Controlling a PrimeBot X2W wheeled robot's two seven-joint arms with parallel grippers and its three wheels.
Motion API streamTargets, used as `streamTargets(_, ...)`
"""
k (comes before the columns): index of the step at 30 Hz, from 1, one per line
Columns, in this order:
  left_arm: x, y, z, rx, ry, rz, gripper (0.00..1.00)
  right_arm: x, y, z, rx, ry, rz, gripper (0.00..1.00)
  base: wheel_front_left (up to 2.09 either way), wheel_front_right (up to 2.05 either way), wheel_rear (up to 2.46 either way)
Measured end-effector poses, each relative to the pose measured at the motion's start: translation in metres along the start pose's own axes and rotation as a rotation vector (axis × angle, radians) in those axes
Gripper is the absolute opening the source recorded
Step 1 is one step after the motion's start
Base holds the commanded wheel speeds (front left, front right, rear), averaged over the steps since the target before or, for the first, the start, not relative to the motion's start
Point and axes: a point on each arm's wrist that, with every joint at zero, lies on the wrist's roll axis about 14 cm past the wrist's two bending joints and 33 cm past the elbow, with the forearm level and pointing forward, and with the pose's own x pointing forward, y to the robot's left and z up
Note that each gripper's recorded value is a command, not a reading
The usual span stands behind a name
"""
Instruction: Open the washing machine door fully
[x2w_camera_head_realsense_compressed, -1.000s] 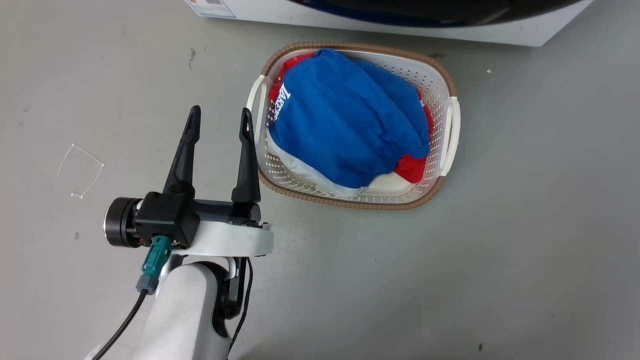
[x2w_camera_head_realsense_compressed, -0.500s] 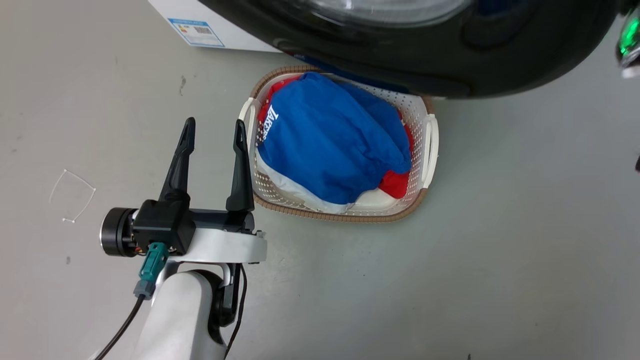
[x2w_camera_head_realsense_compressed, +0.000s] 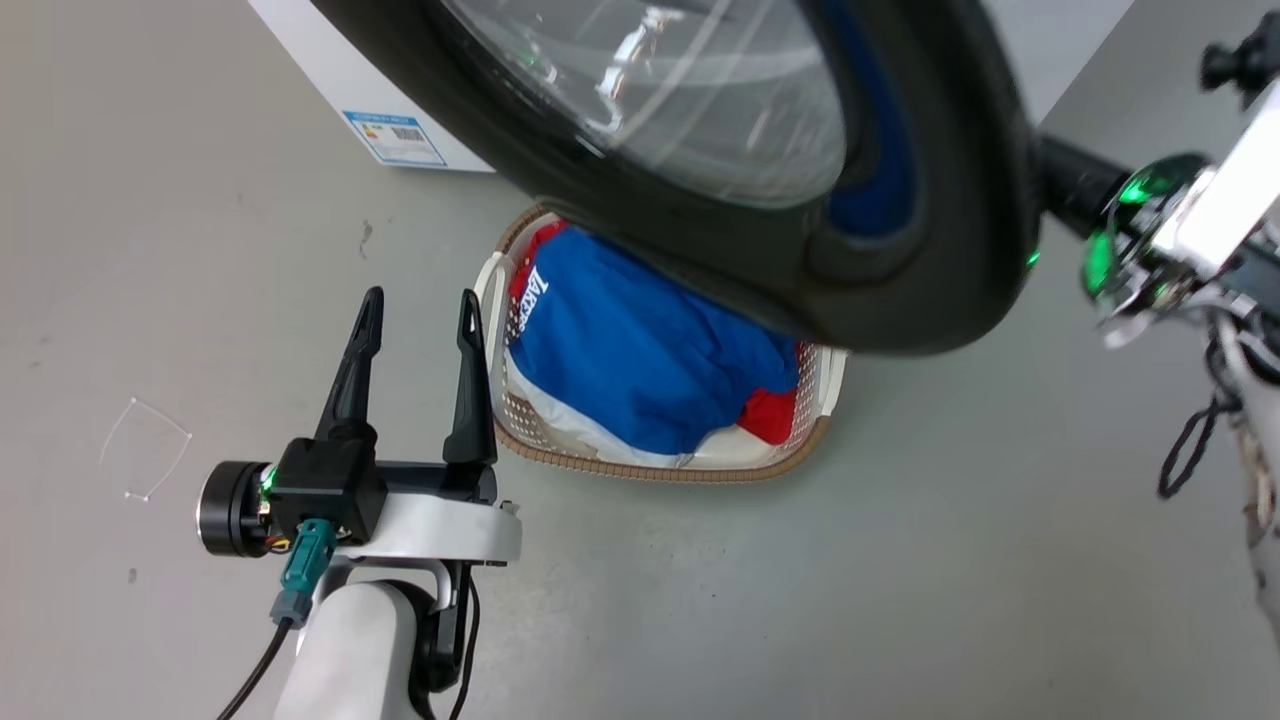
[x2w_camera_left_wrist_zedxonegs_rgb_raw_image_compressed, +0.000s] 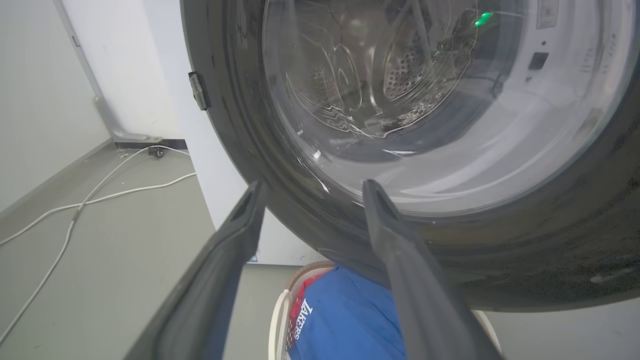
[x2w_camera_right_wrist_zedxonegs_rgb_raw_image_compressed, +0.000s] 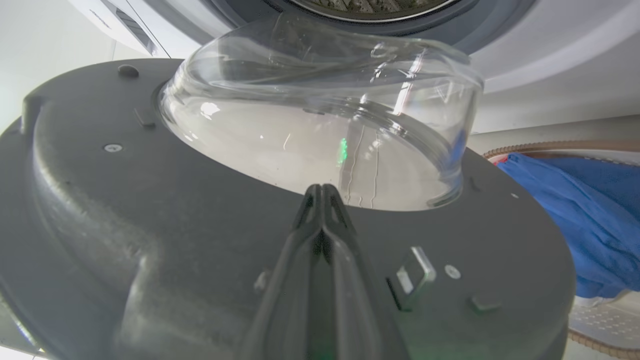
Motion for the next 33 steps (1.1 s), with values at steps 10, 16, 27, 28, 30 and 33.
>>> streamTargets(10, -0.017, 0.001, 0.015, 0.003, -0.023, 0.004, 1.00, -0.014, 0.034, -0.068, 0.025, 0.135, 0.086, 0.00, 0.00, 0.00, 0.00)
streamTargets(16, -0.027, 0.003, 0.024, 0.009, -0.040, 0.009, 1.00, -0.020, 0.054, -0.110, 0.044, 0.212, 0.137, 0.00, 0.00, 0.00, 0.00)
streamTargets(27, -0.043, 0.009, 0.038, 0.010, -0.066, 0.026, 1.00, -0.024, 0.072, -0.167, 0.093, 0.301, 0.180, 0.00, 0.00, 0.00, 0.00)
streamTargets(28, -0.045, 0.010, 0.038, 0.011, -0.064, 0.030, 1.00, -0.024, 0.074, -0.173, 0.100, 0.307, 0.184, 0.00, 0.00, 0.00, 0.00)
streamTargets(30, -0.050, 0.011, 0.038, 0.011, -0.062, 0.034, 1.00, -0.024, 0.078, -0.182, 0.118, 0.317, 0.195, 0.00, 0.00, 0.00, 0.00)
streamTargets(33, -0.054, 0.012, 0.040, 0.011, -0.067, 0.038, 1.00, -0.023, 0.083, -0.193, 0.132, 0.331, 0.204, 0.00, 0.00, 0.00, 0.00)
